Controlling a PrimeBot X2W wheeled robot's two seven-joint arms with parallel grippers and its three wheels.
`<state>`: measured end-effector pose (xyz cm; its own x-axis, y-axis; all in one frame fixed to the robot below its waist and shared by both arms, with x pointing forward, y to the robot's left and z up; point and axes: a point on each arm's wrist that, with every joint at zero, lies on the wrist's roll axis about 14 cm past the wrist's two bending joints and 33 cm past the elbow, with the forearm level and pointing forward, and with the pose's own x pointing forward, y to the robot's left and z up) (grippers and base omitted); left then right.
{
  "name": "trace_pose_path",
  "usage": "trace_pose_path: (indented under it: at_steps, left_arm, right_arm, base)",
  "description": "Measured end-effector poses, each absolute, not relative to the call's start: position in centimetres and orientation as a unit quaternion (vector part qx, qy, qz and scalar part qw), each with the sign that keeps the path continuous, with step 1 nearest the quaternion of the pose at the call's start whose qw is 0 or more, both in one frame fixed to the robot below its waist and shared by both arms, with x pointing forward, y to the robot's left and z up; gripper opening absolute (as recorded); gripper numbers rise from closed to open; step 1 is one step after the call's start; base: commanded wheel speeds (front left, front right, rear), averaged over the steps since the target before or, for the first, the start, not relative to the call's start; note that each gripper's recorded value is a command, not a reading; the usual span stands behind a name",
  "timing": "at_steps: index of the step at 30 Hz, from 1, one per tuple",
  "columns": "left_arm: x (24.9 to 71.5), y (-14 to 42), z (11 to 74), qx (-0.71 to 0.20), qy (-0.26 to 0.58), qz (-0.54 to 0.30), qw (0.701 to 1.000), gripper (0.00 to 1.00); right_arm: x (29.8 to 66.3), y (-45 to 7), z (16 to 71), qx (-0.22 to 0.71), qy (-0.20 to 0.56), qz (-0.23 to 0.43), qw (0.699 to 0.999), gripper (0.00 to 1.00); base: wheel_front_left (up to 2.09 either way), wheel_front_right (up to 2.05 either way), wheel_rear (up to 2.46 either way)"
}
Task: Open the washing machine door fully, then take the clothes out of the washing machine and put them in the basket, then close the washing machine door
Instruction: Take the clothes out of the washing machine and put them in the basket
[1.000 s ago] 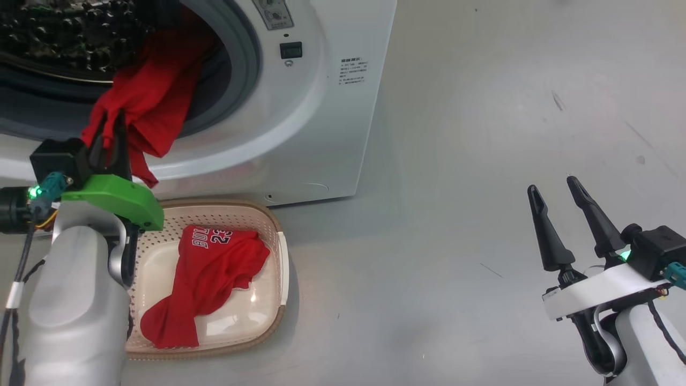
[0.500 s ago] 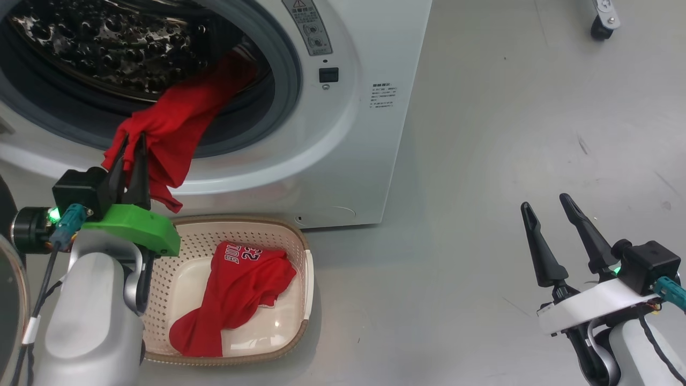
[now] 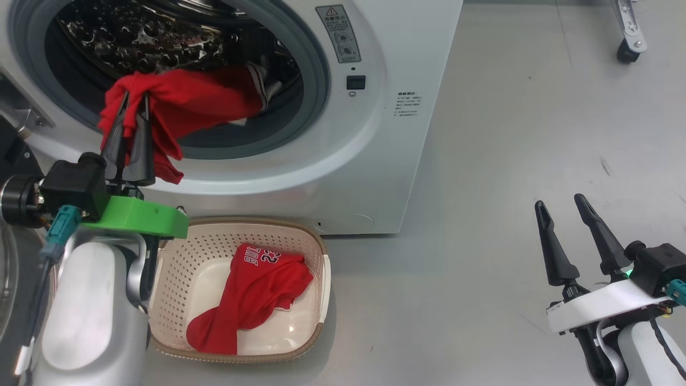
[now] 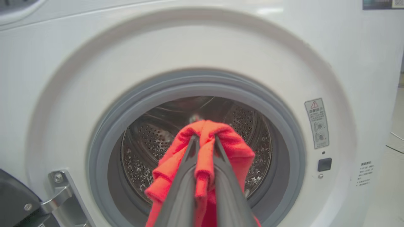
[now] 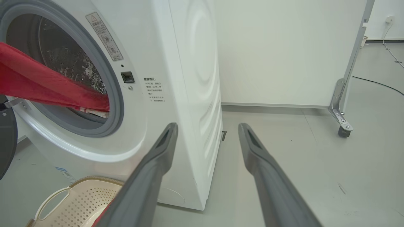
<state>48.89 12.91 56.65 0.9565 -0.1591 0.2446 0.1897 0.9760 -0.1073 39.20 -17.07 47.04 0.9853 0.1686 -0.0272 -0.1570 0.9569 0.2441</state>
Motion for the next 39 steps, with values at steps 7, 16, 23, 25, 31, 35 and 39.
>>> trace_pose_path:
  at_steps: [7, 16, 23, 25, 31, 35, 39]
  left_arm:
    - [47.4, 13.2, 61.4, -0.054, -0.192, -0.089, 0.976, 0.0]
    - [45.9, 13.0, 64.9, -0.044, -0.25, -0.096, 0.963, 0.0]
    - [45.2, 12.8, 63.6, -0.047, -0.234, -0.099, 0.966, 0.0]
    - [45.0, 12.4, 61.8, -0.048, -0.209, -0.103, 0.971, 0.0]
    - [44.3, 12.1, 57.6, -0.051, -0.148, -0.106, 0.982, 0.0]
    - [43.8, 11.5, 54.7, -0.053, -0.103, -0.113, 0.987, 0.0]
    - [43.1, 11.3, 51.0, -0.057, -0.042, -0.113, 0.991, 0.0]
  right_arm:
    - [39.4, -16.0, 47.5, 0.122, 0.018, 0.097, 0.988, 1.0]
    - [39.5, -16.3, 47.8, 0.126, 0.011, 0.09, 0.988, 1.0]
    - [39.7, -16.9, 48.0, 0.127, 0.007, 0.08, 0.989, 1.0]
    - [39.7, -16.9, 48.0, 0.127, 0.007, 0.08, 0.989, 1.0]
    - [39.7, -16.7, 47.8, 0.127, 0.01, 0.082, 0.989, 1.0]
    - [39.7, -16.5, 47.5, 0.126, 0.014, 0.085, 0.988, 1.0]
    - [39.7, -16.2, 47.2, 0.125, 0.02, 0.091, 0.988, 1.0]
  base:
    - [0.0, 0.0, 0.0]
    - [0.0, 0.0, 0.0]
    - [0.0, 0.0, 0.0]
    - [0.0, 0.0, 0.0]
    - [0.0, 0.0, 0.0]
    - [0.0, 0.0, 0.0]
    - [0.0, 0.0, 0.0]
